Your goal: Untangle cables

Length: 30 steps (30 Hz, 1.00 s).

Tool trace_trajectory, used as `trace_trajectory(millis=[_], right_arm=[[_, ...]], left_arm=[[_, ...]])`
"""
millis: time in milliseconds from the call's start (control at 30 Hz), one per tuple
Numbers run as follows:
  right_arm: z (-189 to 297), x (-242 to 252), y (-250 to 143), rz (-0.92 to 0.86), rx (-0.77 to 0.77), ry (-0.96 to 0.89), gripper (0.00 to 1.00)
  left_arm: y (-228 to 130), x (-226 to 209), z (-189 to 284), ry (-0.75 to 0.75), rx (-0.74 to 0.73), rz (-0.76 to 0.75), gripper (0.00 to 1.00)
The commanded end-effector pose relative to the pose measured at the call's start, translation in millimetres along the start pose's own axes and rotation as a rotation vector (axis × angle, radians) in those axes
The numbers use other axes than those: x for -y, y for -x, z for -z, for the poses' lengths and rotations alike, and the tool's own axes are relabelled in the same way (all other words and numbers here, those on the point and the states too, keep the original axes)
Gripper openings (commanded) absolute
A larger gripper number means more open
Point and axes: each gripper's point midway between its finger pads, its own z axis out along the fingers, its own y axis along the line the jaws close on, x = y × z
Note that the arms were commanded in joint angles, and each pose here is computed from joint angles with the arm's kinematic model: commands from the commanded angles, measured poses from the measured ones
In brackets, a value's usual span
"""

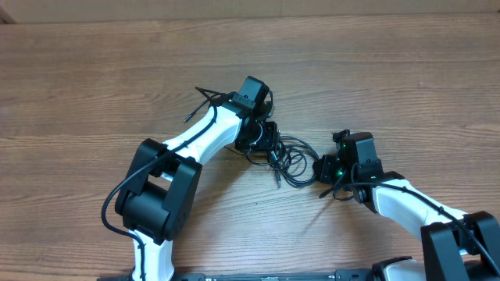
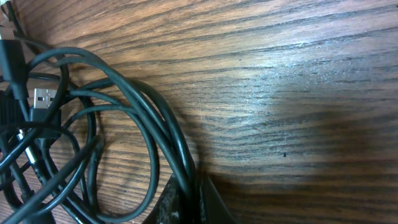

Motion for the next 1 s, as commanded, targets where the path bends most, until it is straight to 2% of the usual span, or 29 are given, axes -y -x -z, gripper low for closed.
trace_trajectory(millis=[0, 233, 433, 567, 733, 967], right_arm=[[0, 3, 6, -0.002, 0.017, -0.014, 0.04], [0, 4, 4, -0.004, 0.009, -0.018, 0.04], [0, 3, 4, -0.004, 0.011, -0.018, 0.04], [0, 3, 4, -0.003, 0.012, -0.017, 0.04], [0, 3, 4, -0.004, 0.012, -0.017, 0.04], [0, 4, 3, -0.004, 0.007, -0.019, 0.04]], left_arm=[[-3, 2, -2, -0.025, -0.021, 0.014, 0.04], [26, 7, 46, -0.106, 0.033, 0.02, 0.04], [48, 49, 117, -0.422, 0.101, -0.076, 0.04], [46, 59, 135, -0.554, 0.081, -0.079, 0.04], [49, 50, 128, -0.482, 0.102, -0.071, 0.04], [62, 4, 105, -0.125, 0.189, -0.038, 0.04]])
